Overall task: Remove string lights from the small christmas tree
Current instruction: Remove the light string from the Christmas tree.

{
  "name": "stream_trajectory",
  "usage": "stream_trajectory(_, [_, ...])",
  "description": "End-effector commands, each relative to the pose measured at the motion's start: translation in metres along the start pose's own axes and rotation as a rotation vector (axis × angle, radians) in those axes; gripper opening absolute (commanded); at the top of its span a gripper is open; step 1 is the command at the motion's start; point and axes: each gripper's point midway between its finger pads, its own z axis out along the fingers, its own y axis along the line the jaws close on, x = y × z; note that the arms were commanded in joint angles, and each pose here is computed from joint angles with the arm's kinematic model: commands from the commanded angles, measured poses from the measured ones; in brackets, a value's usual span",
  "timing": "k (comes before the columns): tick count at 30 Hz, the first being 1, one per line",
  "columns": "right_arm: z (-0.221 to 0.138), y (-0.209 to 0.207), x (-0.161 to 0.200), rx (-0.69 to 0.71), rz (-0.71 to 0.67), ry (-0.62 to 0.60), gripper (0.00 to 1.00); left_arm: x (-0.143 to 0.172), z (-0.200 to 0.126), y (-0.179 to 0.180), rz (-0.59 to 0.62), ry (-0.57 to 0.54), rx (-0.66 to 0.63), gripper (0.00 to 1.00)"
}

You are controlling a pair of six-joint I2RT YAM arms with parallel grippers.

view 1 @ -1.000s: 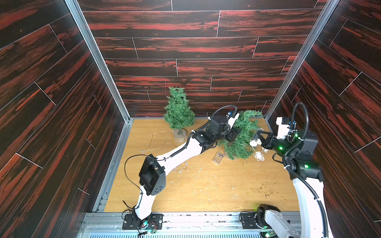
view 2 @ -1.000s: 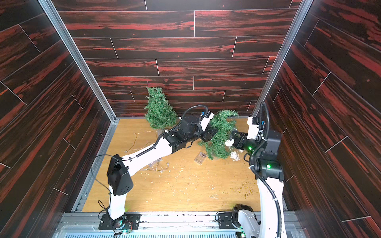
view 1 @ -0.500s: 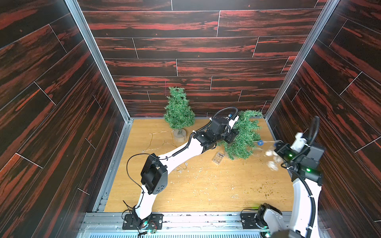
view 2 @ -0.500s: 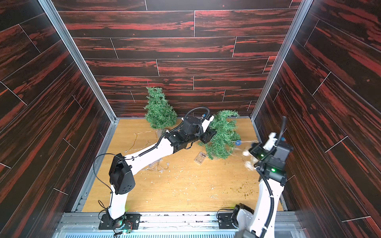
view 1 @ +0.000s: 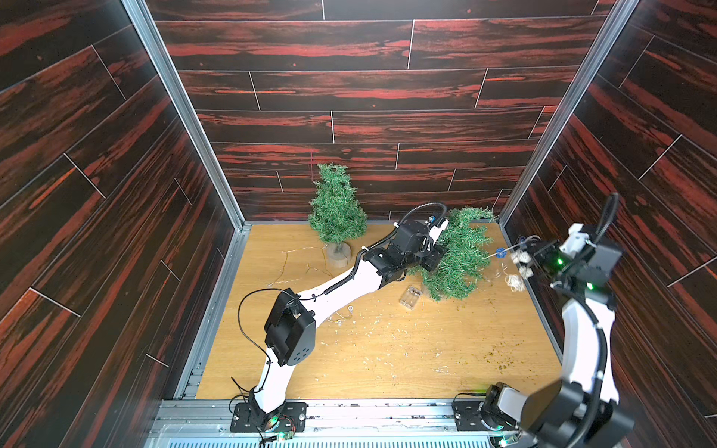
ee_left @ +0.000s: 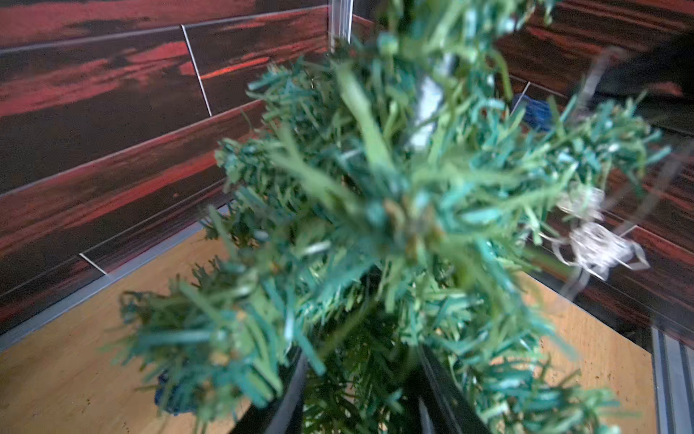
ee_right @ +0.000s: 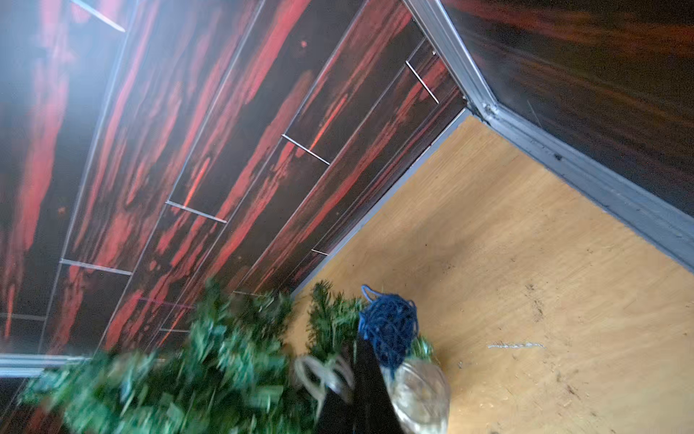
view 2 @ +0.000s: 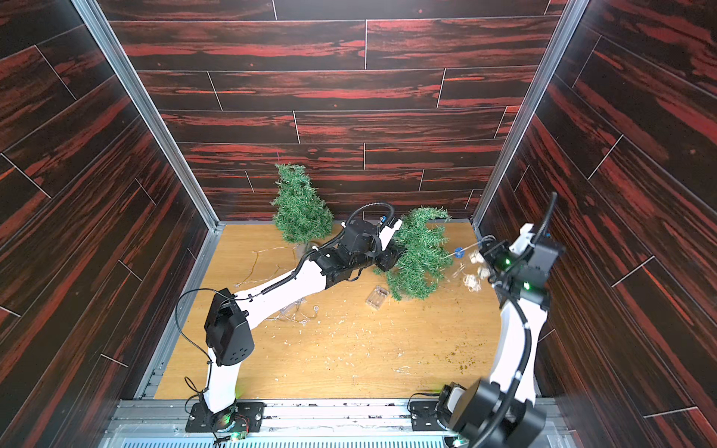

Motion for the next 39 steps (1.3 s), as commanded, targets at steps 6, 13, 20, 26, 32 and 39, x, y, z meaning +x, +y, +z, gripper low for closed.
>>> stream_trajectory(6, [0.043,0.018,-0.035,0.010,0.022,-0.058,0.00,-0.010,-0.016,-0.005,-0.008,-0.020,0.027,0.47])
stream_trajectory(13, [0.064,-0.014,-0.020,0.115,0.030,-0.048,0.00,-0.004,-0.012,-0.003,-0.007,-0.009,0.024,0.46])
stream_trajectory(20, [0.076,-0.066,0.015,0.220,0.028,-0.005,0.00,0.005,-0.007,0.000,-0.001,0.015,0.017,0.45])
stream_trajectory(26, [0.087,-0.087,0.020,0.268,0.032,0.004,0.00,0.009,-0.006,0.005,-0.004,0.027,0.004,0.44])
stream_trajectory(32, [0.099,-0.108,0.020,0.333,0.037,0.006,0.00,0.011,-0.006,0.007,-0.013,0.031,0.002,0.43])
stream_trajectory(39, [0.095,-0.082,0.011,0.248,0.039,-0.005,0.00,0.012,-0.006,0.004,-0.016,0.033,0.016,0.43])
